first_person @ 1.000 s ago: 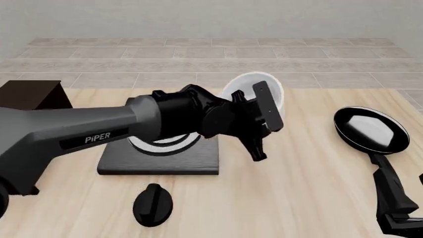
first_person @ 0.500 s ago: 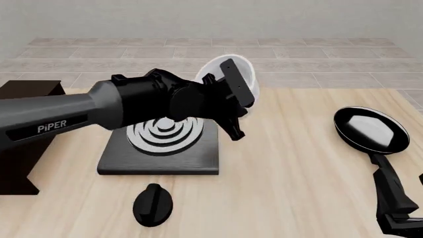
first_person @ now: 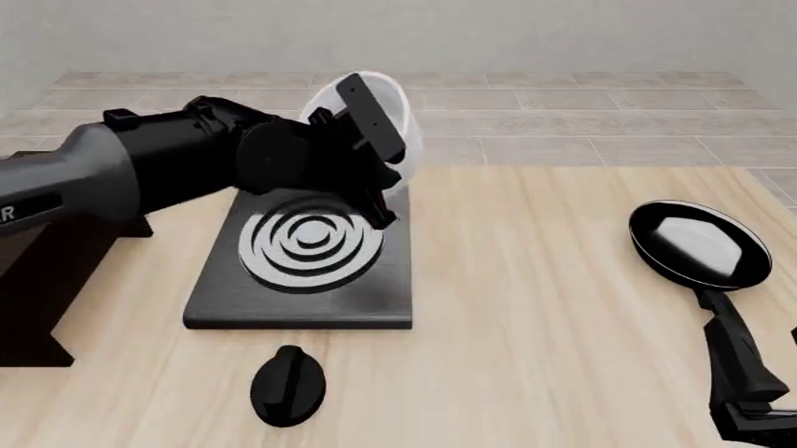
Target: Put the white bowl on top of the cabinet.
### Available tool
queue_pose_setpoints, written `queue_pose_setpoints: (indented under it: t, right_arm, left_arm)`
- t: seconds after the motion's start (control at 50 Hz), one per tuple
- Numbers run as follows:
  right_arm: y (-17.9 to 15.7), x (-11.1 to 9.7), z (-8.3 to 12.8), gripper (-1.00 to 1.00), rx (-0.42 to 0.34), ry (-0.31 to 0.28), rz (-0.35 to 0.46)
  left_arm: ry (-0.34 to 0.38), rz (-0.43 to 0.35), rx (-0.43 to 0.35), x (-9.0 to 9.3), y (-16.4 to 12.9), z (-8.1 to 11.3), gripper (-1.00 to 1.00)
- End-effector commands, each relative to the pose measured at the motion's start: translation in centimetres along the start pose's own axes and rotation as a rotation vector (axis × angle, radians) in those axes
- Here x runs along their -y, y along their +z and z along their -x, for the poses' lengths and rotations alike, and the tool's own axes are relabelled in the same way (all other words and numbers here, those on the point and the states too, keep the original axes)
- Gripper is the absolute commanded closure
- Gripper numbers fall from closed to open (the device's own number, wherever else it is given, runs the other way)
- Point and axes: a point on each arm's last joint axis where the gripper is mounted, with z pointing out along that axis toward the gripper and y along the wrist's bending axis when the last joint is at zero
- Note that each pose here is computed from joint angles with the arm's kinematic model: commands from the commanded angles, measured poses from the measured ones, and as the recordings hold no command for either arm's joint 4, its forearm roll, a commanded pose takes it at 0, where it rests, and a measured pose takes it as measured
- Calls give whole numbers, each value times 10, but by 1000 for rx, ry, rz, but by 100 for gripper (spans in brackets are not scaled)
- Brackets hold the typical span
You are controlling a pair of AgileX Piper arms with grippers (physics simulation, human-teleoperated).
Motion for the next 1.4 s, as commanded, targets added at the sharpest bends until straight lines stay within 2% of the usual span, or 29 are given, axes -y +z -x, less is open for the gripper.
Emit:
queue_pose_setpoints:
  t: [0.02,0.2,0.26,0.36,0.38,0.44,0.54,0.94,0.98,1.0,1.1,1.12,1.2,1.3,1.4]
  right_arm:
    - [0,0,0,-100,2,-3,-2]
    - [0,0,0,-100,2,-4,-2]
    - [0,0,0,-100,1,-4,-2]
    - [0,0,0,-100,0,-3,-3]
    - [0,0,0,-100,0,-3,-3]
    - [0,0,0,-100,0,-3,-2]
    - [0,0,0,-100,-1,-2,-4]
    - [0,0,0,-100,-5,4,-5]
    - [0,0,0,-100,-5,3,-5]
    - [0,0,-1,-100,-7,2,-5]
    - [0,0,-2,-100,-24,0,-6]
    - [0,0,-2,-100,-24,0,-6]
    - [0,0,-2,-100,-24,0,-6]
    - [0,0,-2,-100,-24,0,-6]
    - [0,0,-2,-100,-24,0,-6]
  left_arm:
    - [-4,89,-13,-32,-27,-9,100]
    - [-13,127,-50,-47,-34,-27,100]
    - [-17,141,-80,-52,-36,-41,100]
    - [-39,160,-84,-58,-44,-44,100]
    - [-41,172,-102,-63,-47,-52,100]
    - [-57,193,-112,-68,-51,-59,100]
    - [-62,191,-126,-62,-60,-68,100]
    - [-126,312,-216,-83,-109,-112,100]
    - [-125,319,-221,-84,-114,-113,100]
    - [-137,346,-224,-92,-126,-111,100]
    - [-153,388,-227,-105,-143,-107,100]
    - [-166,410,-212,-109,-154,-100,100]
    - [-175,434,-216,-115,-164,-98,100]
    - [-174,467,-257,-125,-171,-110,100]
    - [-190,489,-276,-133,-179,-114,100]
